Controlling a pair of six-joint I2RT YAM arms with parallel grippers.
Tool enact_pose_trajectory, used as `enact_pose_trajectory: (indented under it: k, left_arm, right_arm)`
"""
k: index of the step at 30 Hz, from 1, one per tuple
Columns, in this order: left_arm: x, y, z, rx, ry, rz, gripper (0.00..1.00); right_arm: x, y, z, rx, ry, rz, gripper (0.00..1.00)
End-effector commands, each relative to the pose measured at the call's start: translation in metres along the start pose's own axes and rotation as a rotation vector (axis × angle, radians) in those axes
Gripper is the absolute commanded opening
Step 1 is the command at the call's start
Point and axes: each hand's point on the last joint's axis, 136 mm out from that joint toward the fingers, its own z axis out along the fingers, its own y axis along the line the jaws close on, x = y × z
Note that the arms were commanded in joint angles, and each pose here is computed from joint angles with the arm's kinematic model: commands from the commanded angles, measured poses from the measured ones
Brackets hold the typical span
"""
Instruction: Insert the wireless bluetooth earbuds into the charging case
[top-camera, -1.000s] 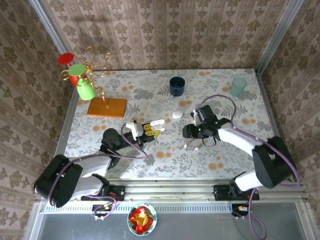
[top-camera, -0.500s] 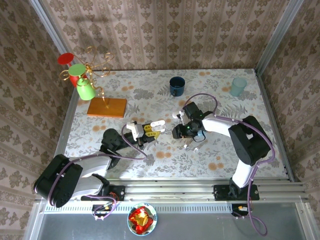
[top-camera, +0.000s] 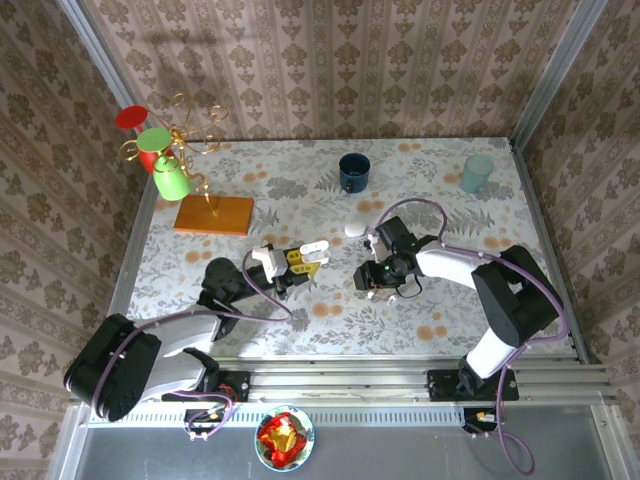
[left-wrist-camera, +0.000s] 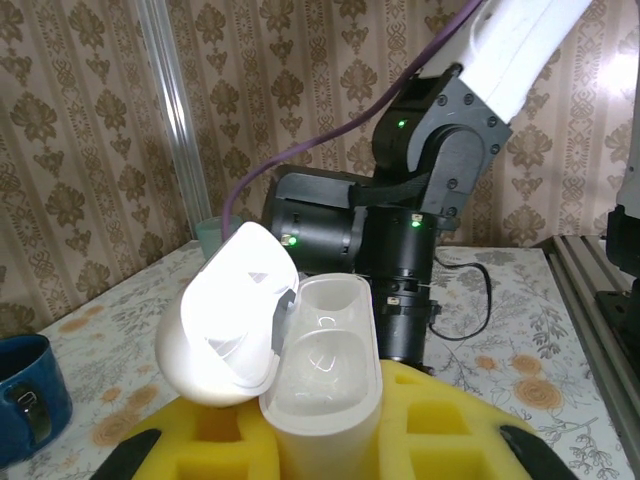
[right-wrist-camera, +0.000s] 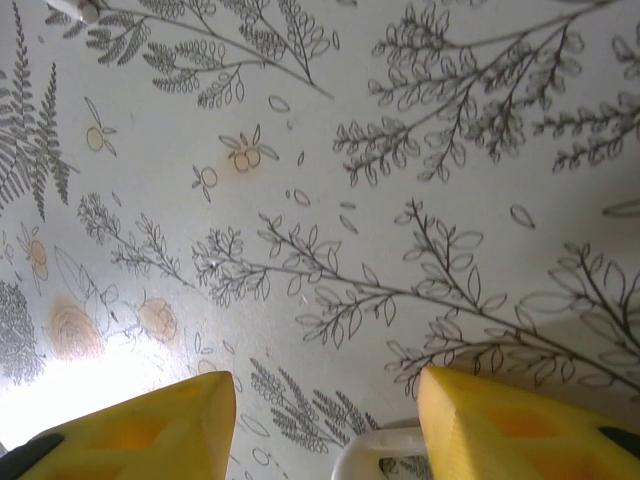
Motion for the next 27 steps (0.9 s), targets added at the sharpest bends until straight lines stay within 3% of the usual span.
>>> enact_pose_trajectory:
  k: [1,13,21,27]
  left_arm:
    - [0.002,0.002,-0.001,-0.025,0.017,0.013,0.0]
    - [0.007,0.004,-0.009,-0.072,0.062,-0.004,0.0]
    - [0.017,0.008,-0.02,-0.14,0.09,0.006,0.0]
    - [0.026,0.004,-0.032,-0.18,0.098,-0.005,0.0]
  right_arm:
    - [0.022,0.0,-0.002,0.008,0.05,0.028,0.52]
    - [0.045,0.013,-0.012,0.059,0.086,-0.006,0.52]
    - [0.043,0.008,-0.036,0.237,0.097,-0.089,0.52]
    - [0.038,0.008,-0.053,0.388,0.205,-0.248,0.52]
